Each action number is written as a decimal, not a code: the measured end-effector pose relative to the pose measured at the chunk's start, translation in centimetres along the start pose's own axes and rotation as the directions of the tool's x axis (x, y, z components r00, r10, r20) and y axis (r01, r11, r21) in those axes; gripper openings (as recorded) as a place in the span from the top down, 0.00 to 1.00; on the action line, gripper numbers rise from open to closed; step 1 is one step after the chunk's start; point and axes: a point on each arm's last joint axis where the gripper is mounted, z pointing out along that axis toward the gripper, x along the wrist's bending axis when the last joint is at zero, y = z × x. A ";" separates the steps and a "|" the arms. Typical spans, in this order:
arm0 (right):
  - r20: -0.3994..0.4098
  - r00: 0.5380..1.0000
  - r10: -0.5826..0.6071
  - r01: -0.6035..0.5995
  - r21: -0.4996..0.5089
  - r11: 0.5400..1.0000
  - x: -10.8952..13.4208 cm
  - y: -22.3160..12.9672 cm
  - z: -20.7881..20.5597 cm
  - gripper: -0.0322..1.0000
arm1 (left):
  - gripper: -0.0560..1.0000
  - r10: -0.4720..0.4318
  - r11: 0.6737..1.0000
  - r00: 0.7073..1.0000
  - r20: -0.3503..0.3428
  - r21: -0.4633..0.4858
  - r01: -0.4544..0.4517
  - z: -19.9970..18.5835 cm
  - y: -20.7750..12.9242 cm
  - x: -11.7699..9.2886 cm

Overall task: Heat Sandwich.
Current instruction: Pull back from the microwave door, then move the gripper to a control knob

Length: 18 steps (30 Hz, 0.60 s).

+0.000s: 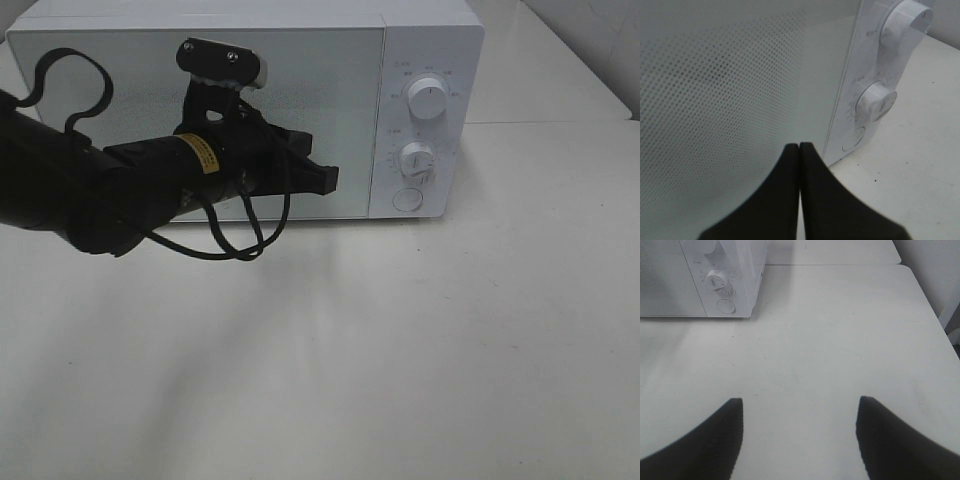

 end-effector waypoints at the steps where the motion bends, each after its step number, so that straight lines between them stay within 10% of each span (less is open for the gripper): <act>1: 0.000 1.000 0.000 0.000 0.000 1.000 0.0 0.0 0.0 0.35 | 0.90 -0.010 1.000 1.000 -0.002 0.018 0.010 -0.3 -0.1 0.0; 7: 0.000 1.000 0.000 0.000 0.000 1.000 0.0 0.0 0.0 0.35 | 0.13 -0.087 0.966 0.995 -0.049 0.238 0.096 -1.5 -1.1 0.1; 18: 0.000 1.000 0.000 0.000 0.000 1.000 0.0 0.0 0.0 0.35 | 0.03 -0.075 0.868 0.991 -0.110 0.482 0.119 -4.2 -1.1 0.2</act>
